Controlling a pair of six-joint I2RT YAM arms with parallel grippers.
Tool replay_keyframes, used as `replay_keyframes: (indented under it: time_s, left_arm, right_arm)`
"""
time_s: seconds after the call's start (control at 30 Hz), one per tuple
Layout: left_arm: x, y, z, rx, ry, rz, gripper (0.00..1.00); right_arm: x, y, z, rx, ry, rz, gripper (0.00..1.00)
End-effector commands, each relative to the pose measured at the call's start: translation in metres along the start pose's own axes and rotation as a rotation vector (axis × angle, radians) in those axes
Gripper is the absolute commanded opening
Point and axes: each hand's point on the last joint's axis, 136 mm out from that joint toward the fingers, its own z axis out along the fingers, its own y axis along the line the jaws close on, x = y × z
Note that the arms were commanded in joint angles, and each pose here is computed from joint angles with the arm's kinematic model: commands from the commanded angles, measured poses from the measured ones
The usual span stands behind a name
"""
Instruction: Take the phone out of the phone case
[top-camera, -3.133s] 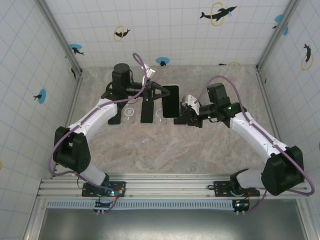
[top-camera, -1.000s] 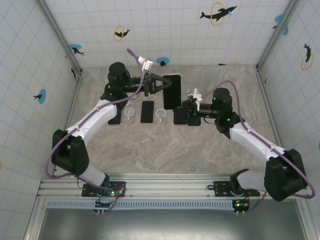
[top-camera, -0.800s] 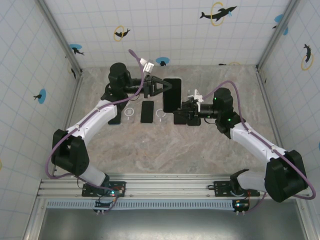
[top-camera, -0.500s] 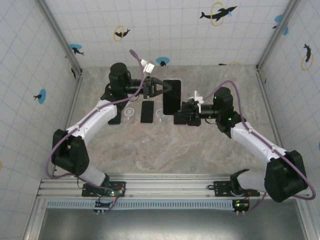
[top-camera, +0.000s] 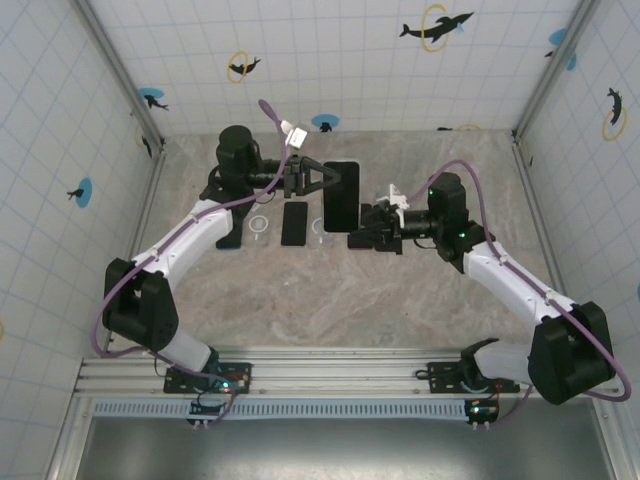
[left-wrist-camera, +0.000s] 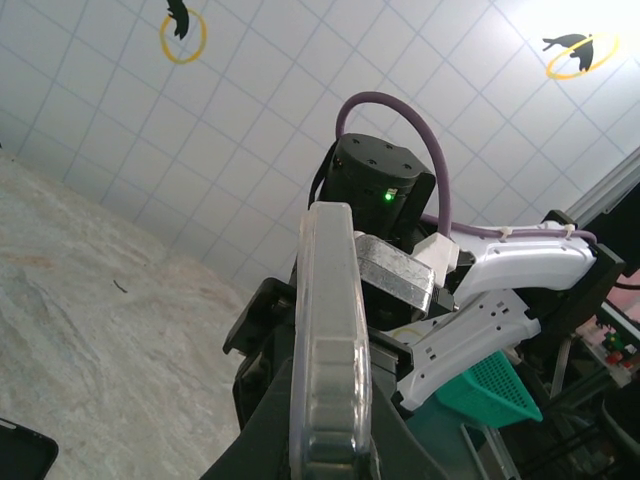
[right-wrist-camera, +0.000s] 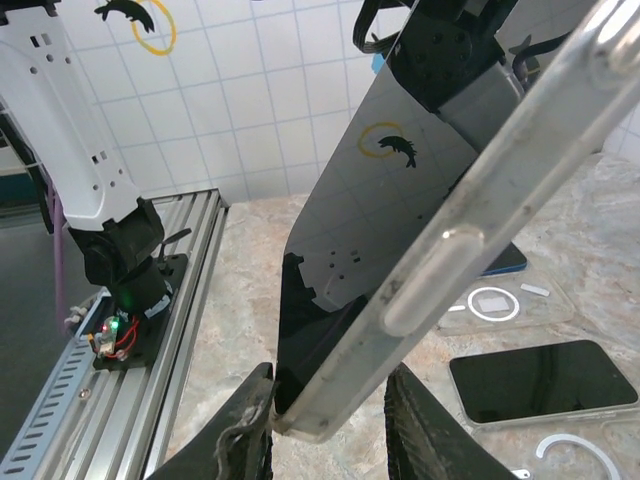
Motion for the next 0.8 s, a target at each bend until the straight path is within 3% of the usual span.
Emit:
replay_keyframes:
  time_s: [0.0, 0.37, 0.77]
  left_arm:
    - [0.002, -0.026, -0.002, 0.081, 0.047, -0.001, 0.00]
    - [0.008, -0.028, -0.003, 0.087, 0.058, -0.029, 0.00]
    - [0.013, -0.027, -0.004, 0.088, 0.064, -0.045, 0.00]
  right_arm:
    - [-0.010, -0.009, -0.006, 0.052, -0.004, -0.033, 0.31]
    - [-0.011, -0.011, 0.002, 0.053, 0.040, -0.083, 0.22]
    - [-0.012, -0.012, 0.009, 0.057, 0.078, -0.141, 0.23]
